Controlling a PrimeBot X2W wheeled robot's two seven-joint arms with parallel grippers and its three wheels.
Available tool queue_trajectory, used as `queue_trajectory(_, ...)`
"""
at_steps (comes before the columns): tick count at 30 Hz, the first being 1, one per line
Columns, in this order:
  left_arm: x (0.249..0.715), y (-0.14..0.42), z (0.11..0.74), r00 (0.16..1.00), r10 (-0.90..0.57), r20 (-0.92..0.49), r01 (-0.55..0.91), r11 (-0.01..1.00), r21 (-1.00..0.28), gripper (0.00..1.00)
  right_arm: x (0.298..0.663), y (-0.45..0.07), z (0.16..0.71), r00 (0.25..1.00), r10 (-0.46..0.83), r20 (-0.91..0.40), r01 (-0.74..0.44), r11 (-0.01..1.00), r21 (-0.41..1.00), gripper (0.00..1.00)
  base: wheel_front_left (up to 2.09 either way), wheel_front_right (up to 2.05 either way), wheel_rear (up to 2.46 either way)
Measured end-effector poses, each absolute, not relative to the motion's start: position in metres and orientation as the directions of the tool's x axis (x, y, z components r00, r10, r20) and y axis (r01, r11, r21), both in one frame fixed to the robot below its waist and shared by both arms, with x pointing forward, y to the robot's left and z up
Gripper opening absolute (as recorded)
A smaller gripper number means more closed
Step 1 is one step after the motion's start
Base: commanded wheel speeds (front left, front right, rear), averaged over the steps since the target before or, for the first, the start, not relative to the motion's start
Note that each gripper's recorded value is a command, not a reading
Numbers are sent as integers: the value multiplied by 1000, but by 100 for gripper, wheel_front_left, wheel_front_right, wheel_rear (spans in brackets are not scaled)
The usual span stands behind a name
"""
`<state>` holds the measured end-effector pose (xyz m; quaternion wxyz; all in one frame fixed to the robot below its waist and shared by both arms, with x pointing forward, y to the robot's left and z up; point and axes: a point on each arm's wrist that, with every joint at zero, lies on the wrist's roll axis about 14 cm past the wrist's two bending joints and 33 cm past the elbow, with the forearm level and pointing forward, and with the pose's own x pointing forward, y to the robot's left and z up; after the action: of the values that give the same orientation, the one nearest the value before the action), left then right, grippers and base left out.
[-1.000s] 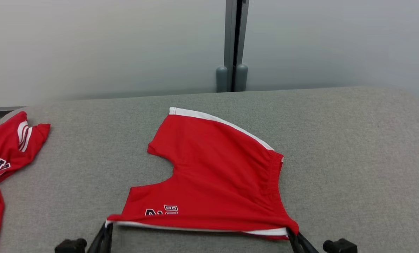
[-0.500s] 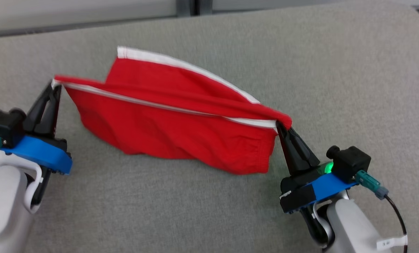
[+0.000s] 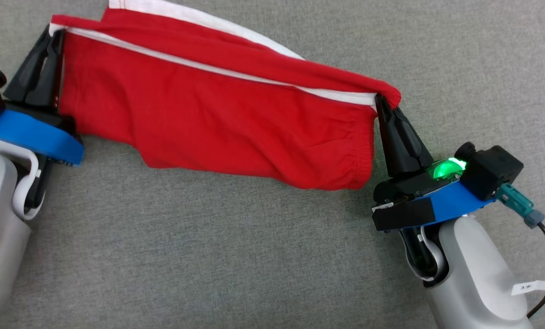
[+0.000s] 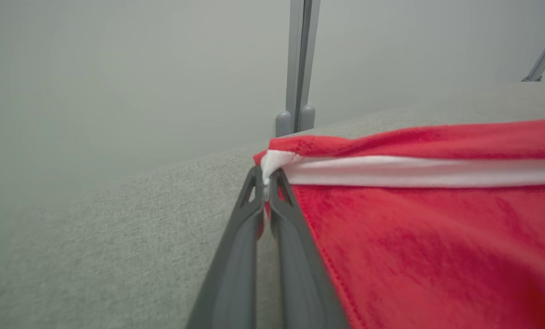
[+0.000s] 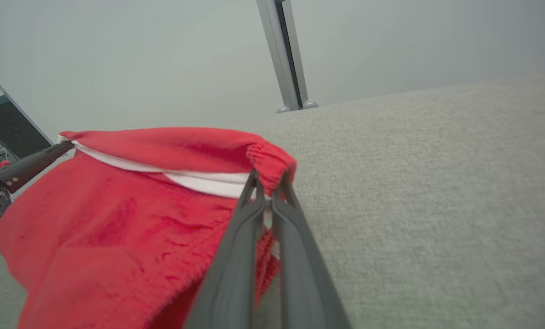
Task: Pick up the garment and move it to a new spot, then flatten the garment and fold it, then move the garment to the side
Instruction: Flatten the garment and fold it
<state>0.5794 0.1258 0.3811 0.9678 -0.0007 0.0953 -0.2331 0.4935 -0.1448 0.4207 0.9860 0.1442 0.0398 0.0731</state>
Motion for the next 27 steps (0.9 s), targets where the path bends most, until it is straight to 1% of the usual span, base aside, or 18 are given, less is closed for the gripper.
queue_trajectory(7,594,106,388,859,-495,-132,491,869,-63,0,498,-148,428,988,150,-29,-134,942,307,0,0,0,0)
queue_trajectory(15,598,89,382,833,-537,-132,533,844,-61,0,497,-148,428,988,151,-27,-134,937,324,0,0,0,0)
queue_trajectory(16,599,88,382,833,-537,-131,534,843,-62,0,497,-147,427,988,152,-29,-134,936,325,37,0,0,0)
queue_trajectory(17,599,88,381,834,-536,-131,533,844,-63,47,497,-147,426,988,152,-31,-133,935,328,100,0,0,0)
queue_trajectory(18,600,90,380,836,-532,-135,529,846,-64,100,497,-147,427,988,151,-31,-133,935,328,100,0,0,0)
queue_trajectory(24,600,99,384,853,-505,-133,499,863,-76,100,499,-155,437,991,131,0,-125,944,306,100,0,0,0)
queue_trajectory(27,592,105,383,858,-491,-151,483,871,-89,100,496,-157,441,993,122,7,-118,947,298,100,0,0,0)
